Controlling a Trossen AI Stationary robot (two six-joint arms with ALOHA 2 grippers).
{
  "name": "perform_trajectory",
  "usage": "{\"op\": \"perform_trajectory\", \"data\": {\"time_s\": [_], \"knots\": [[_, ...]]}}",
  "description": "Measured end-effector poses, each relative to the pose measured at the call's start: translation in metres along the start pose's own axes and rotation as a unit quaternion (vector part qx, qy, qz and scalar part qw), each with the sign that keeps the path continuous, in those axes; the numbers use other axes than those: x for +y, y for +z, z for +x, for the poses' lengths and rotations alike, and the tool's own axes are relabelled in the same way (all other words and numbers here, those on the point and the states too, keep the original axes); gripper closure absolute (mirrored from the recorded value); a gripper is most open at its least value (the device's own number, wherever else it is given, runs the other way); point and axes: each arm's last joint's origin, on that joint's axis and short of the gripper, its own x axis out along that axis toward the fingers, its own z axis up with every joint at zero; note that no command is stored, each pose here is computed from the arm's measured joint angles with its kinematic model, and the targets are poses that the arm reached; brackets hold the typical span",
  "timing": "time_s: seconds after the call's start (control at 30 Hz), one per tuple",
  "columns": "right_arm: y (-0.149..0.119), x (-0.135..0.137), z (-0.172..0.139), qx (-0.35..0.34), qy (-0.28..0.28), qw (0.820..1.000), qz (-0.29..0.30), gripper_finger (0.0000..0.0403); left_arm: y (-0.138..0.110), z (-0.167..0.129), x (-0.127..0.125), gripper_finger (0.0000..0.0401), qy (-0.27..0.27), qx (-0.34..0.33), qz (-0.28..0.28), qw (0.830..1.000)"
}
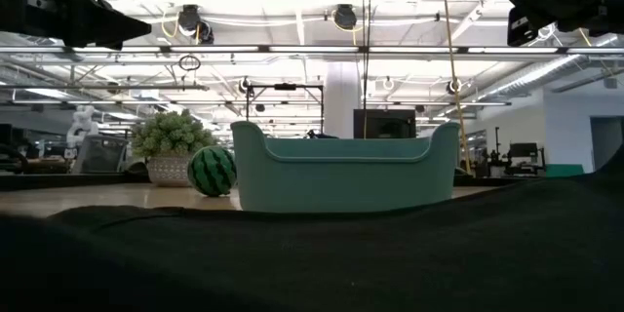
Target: Pick and placing Produce into tupperware
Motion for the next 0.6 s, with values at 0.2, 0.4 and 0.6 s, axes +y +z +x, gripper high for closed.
{"op": "perform_trajectory", "data": {"time_s": [0.2, 0.4, 0.6], "knots": [[0.0, 0.0, 0.0, 0.0, 0.0, 1.0, 0.0, 0.0403, 0.0001, 0.0, 0.0, 0.038, 0.0, 0.0, 0.0, 1.0], [-0.0001, 0.0, 0.0, 0.0, 0.0, 1.0, 0.0, 0.0403, 0.0001, 0.0, 0.0, 0.038, 0.0, 0.0, 0.0, 1.0], [0.0, 0.0, 0.0, 0.0, 0.0, 1.0, 0.0, 0.0403, 0.0014, 0.0, 0.0003, 0.038, 0.002, -0.007, 0.032, 0.999]]}}
